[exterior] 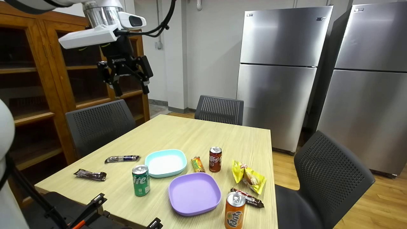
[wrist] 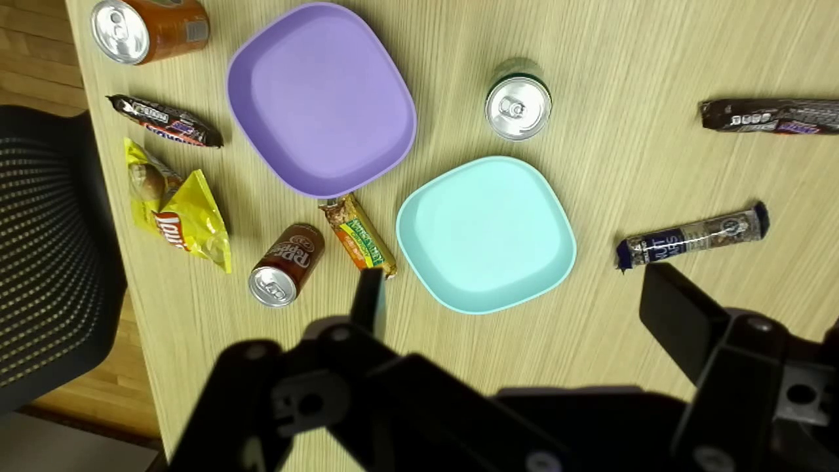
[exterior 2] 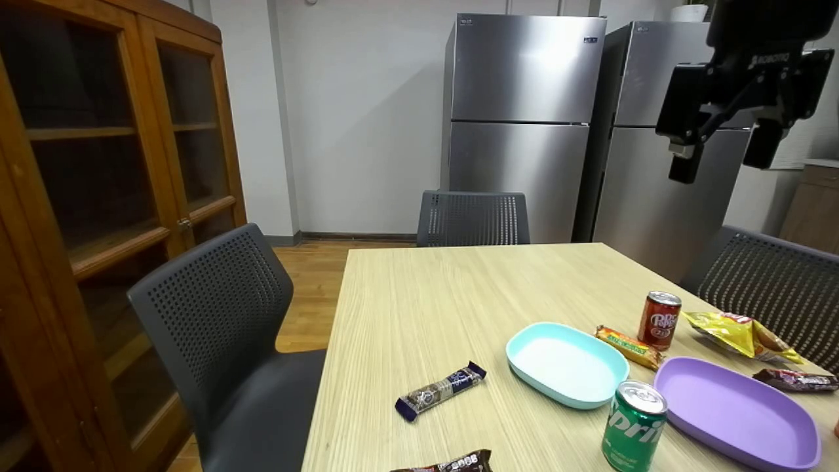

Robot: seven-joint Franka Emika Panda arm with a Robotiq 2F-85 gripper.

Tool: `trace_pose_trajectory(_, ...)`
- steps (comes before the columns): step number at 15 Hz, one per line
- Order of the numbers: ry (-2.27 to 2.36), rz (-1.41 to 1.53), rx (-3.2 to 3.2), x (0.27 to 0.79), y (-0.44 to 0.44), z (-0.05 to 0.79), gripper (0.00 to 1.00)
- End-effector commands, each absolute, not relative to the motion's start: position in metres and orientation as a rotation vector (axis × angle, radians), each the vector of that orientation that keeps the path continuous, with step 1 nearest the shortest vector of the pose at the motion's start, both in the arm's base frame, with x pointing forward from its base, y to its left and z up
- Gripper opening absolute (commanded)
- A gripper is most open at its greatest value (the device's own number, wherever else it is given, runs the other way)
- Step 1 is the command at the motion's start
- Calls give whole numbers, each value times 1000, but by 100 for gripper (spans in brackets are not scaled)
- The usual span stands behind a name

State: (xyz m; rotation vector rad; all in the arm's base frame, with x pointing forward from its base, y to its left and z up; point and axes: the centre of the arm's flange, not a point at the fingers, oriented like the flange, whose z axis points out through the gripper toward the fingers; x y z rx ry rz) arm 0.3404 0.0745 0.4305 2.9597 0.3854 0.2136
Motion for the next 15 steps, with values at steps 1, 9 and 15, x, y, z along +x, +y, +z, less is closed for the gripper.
trace_pose_trajectory(1, 385, 214, 2960, 340, 74, 431, 100)
trace_pose_trajectory(9, 280, 196, 3000, 376, 121, 400, 100)
trace_pose_trajectory(15, 139, 162, 3040, 400, 164, 365, 100)
